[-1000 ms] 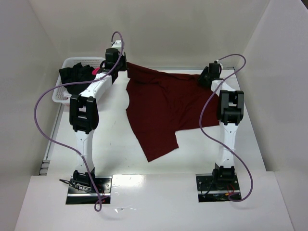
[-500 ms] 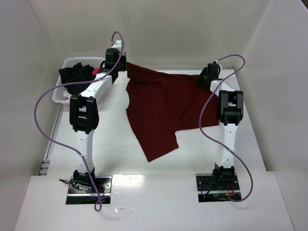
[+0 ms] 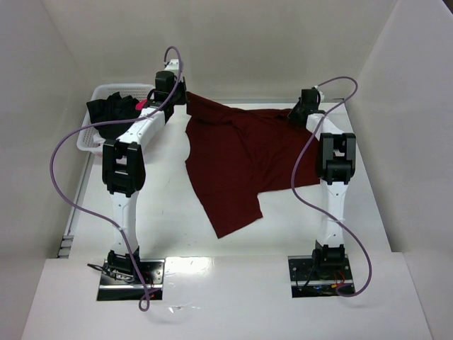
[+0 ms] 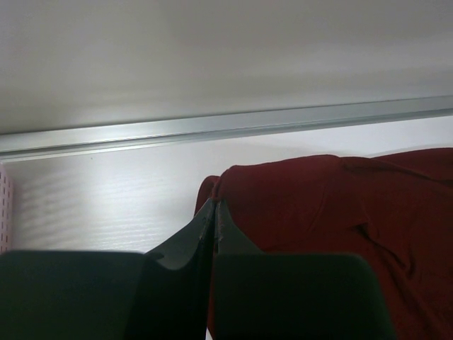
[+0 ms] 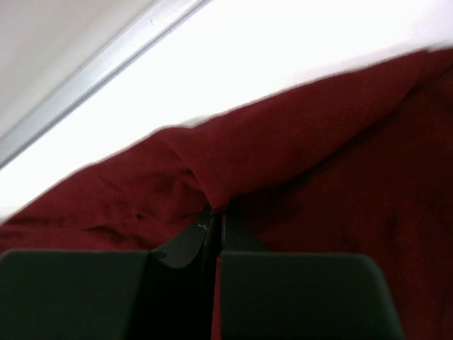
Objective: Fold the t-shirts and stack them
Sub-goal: Grap the side of the flattened tshirt furthest away from the robot with both arms, then fold the flattened tshirt in 1/3 of the way
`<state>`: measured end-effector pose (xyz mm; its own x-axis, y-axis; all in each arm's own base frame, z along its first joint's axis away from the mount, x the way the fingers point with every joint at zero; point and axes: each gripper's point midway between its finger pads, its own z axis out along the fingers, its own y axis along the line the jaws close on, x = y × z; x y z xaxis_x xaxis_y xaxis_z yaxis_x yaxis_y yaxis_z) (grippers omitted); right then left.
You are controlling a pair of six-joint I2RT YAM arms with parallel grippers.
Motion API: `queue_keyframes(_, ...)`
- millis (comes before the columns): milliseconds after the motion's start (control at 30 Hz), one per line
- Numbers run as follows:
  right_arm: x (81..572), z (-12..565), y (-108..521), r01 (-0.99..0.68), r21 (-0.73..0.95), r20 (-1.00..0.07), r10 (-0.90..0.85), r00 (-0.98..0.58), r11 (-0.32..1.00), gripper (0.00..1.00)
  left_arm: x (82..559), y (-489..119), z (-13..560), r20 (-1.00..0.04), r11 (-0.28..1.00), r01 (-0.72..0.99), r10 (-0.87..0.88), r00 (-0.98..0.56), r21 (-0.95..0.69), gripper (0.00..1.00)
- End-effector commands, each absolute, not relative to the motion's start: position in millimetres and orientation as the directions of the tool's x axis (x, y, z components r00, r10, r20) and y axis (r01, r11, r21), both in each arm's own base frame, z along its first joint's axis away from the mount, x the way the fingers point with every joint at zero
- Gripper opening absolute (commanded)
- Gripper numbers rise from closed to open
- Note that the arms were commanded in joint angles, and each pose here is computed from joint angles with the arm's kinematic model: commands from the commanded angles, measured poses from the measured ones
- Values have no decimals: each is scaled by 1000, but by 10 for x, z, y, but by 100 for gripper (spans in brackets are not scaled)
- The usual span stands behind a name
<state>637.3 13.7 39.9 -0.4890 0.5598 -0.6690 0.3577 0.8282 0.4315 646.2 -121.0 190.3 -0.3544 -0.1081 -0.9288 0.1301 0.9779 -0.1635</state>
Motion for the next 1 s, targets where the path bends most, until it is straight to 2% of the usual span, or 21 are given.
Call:
queue_keyframes(0, 6540, 922, 21, 365, 424, -727, 552, -409, 829, 0, 6510, -1296, 2224, -951, 970, 176, -111, -288, -166, 0)
queue_keyframes(267, 6660, 1871, -398, 364, 463, -790, 562, -245, 808, 0, 6362, -1305, 2492, -958, 966, 207, -94, -271, -153, 0)
queue_keyframes(467, 6529, 1917, -498, 408, 463, -782, 579, -230, 787, 0, 6060, -1508, 2732, -964, 947, 306, -16, -265, -100, 0)
queue_keyframes(667, 6280, 1625, -719, 505, 478, -737, 641, -215, 719, 0, 5590, -1983, 2802, -958, 888, 456, 81, -277, -56, 0)
queue_keyframes(967, 6228, 1566, -963, 515, 471, -736, 641, -218, 716, 0, 4944, -2473, 2134, -896, 863, 496, 139, -422, -100, 0)
